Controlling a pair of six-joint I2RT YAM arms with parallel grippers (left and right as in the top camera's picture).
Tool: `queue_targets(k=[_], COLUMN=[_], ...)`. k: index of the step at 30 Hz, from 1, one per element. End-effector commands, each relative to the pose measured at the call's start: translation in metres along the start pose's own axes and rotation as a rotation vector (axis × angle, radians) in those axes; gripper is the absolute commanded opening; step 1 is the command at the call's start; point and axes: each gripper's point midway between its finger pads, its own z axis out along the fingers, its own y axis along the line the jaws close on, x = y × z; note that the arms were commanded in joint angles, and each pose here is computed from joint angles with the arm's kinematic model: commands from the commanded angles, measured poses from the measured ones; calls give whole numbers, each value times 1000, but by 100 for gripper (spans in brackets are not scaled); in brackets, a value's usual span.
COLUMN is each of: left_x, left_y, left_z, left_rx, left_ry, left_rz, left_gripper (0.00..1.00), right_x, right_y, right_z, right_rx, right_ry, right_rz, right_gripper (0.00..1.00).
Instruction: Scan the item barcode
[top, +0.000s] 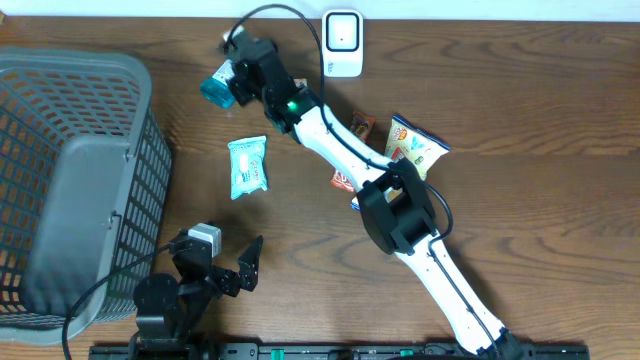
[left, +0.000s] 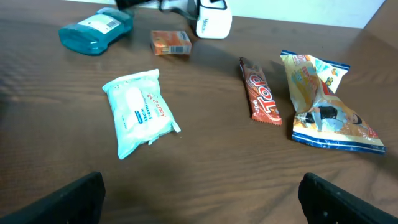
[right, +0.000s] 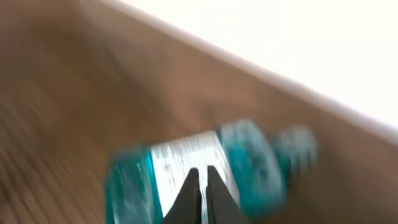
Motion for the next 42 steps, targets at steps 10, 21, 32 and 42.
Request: queue_targets(k=[10, 21, 32, 42], left_x=[10, 10, 10, 3], left_y=[1, 1, 2, 9], left_z=[2, 2, 2, 2], left_rx=[4, 4, -4, -43], left_ry=[25, 25, 27, 0], left_rz=[-16, -16, -14, 35], left_gripper=[99, 99, 99, 99], right_x=[41, -41, -110, -153], right_y=[8, -24, -69, -94], right_z=[30, -82, -273, -384], right_rx=[18, 137, 336, 398], right_ry=[-92, 243, 420, 358], right_rz=[85, 22, 170, 229], right_gripper=[1, 1, 1, 1])
